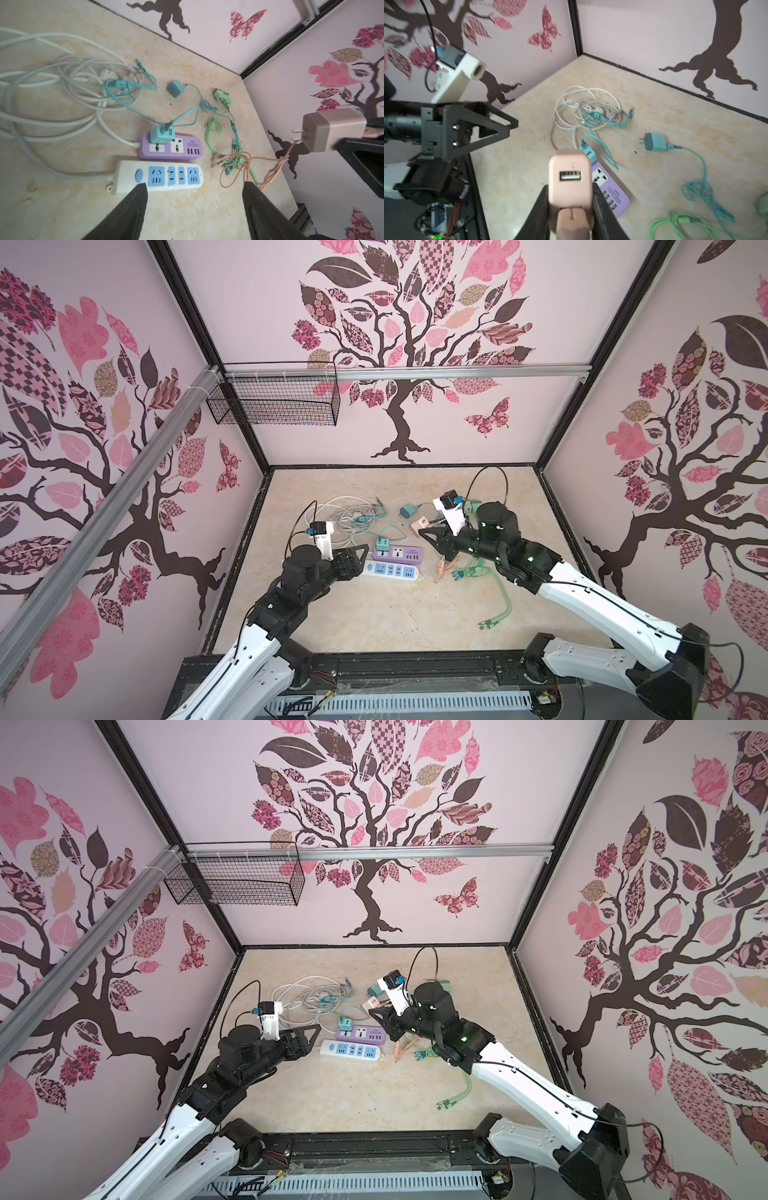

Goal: Insert the plug
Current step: 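Open the left gripper off the pink charger while the right holds it, then lower the pink charger onto the purple strip with the right gripper while the left withdraws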

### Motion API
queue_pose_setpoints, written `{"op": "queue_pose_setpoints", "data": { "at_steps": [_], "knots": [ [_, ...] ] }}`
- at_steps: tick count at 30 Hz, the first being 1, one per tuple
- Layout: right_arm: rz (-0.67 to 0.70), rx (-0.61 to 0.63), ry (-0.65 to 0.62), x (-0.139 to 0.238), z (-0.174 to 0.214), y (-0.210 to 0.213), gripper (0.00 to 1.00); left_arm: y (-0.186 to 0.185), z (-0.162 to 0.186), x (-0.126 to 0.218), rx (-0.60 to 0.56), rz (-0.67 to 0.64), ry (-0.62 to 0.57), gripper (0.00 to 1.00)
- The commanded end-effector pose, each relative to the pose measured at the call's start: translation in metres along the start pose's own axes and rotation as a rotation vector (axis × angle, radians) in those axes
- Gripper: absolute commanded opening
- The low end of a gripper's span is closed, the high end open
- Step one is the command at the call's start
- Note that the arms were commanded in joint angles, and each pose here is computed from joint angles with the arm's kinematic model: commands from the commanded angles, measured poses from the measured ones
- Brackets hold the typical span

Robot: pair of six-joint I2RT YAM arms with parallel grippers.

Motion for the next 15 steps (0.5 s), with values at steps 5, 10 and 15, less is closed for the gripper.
{"op": "queue_pose_setpoints", "data": {
  "at_steps": [5,10,15],
  "knots": [
    [0.062,0.245,0.210,-0.028,0.034,-0.018,0.15,0.034,0.013,-0.040,0.030,-0.152,0.078,0.73],
    [0.018,0.297,0.223,-0.052,0.043,-0.017,0.15,0.053,0.010,-0.065,0.109,-0.186,0.126,0.60],
    [-0.027,0.322,0.253,-0.076,0.058,-0.015,0.13,0.075,0.002,-0.081,0.199,-0.177,0.142,0.52]
  ]
}}
Point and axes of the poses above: each gripper's point midway between its finger pads, its own x axis back along the fingers, its own y axis along the line the jaws close on, z = x × y, the point moved 2 cm from there along x, back along the fingers, and after that the axes turned 13 degrees about x, right-handed, at the moved point
